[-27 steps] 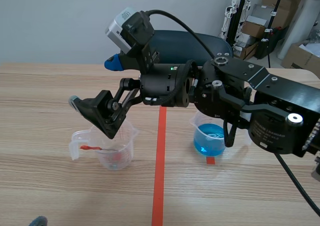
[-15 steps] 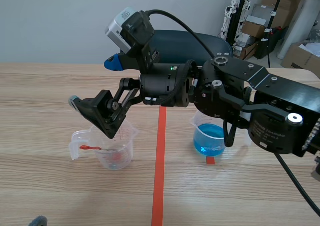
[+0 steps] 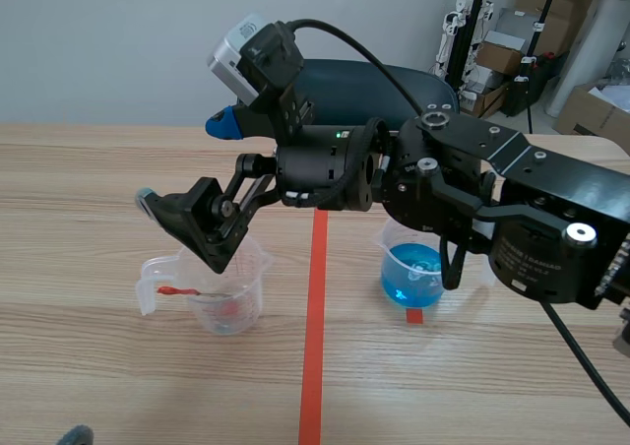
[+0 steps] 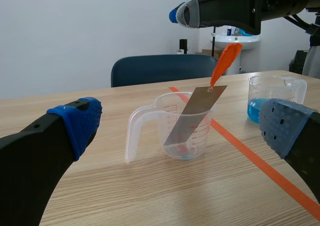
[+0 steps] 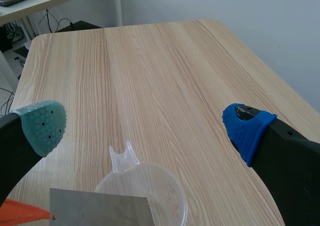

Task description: Do the redox reaction experiment. return to the home posture

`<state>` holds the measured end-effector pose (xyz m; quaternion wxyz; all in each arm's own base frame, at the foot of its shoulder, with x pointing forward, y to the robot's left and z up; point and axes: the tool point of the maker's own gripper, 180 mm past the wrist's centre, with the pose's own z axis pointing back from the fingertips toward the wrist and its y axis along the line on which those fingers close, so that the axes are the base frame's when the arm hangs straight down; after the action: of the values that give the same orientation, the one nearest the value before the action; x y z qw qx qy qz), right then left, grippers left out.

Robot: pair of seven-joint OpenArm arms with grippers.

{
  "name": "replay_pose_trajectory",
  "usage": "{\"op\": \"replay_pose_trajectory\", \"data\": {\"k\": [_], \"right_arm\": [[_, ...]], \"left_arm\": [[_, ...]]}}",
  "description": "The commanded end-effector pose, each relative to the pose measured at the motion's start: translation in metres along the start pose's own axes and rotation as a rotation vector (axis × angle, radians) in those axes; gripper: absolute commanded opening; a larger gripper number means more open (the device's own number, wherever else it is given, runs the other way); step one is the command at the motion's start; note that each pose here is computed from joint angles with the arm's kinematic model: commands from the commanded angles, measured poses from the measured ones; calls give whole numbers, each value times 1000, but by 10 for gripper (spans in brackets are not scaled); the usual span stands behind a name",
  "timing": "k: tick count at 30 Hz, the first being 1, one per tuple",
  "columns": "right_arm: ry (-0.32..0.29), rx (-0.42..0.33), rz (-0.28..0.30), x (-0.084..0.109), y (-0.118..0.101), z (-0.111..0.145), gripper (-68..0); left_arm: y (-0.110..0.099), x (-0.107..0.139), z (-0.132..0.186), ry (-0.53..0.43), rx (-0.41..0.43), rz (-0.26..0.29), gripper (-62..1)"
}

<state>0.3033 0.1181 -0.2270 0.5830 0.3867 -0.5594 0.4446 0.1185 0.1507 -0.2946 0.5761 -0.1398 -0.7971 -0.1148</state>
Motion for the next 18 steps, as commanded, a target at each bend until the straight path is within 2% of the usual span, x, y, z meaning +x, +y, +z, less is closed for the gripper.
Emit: {"op": "replay_pose_trajectory", "data": {"k": [1, 11, 15, 18], "right_arm": [[-44, -11, 10, 15, -7, 0, 4], [-37, -31, 10, 11, -15, 10, 4], [-43, -97, 18, 14, -30, 25, 4], [-47, -143, 61, 24, -38, 37, 4]], "left_arm": [[1, 5, 0, -16, -4, -2, 14], [1, 4, 0, -16, -4, -2, 14], [1, 4, 0, -16, -4, -2, 14], [1, 5, 1, -15, -4, -2, 14]]}}
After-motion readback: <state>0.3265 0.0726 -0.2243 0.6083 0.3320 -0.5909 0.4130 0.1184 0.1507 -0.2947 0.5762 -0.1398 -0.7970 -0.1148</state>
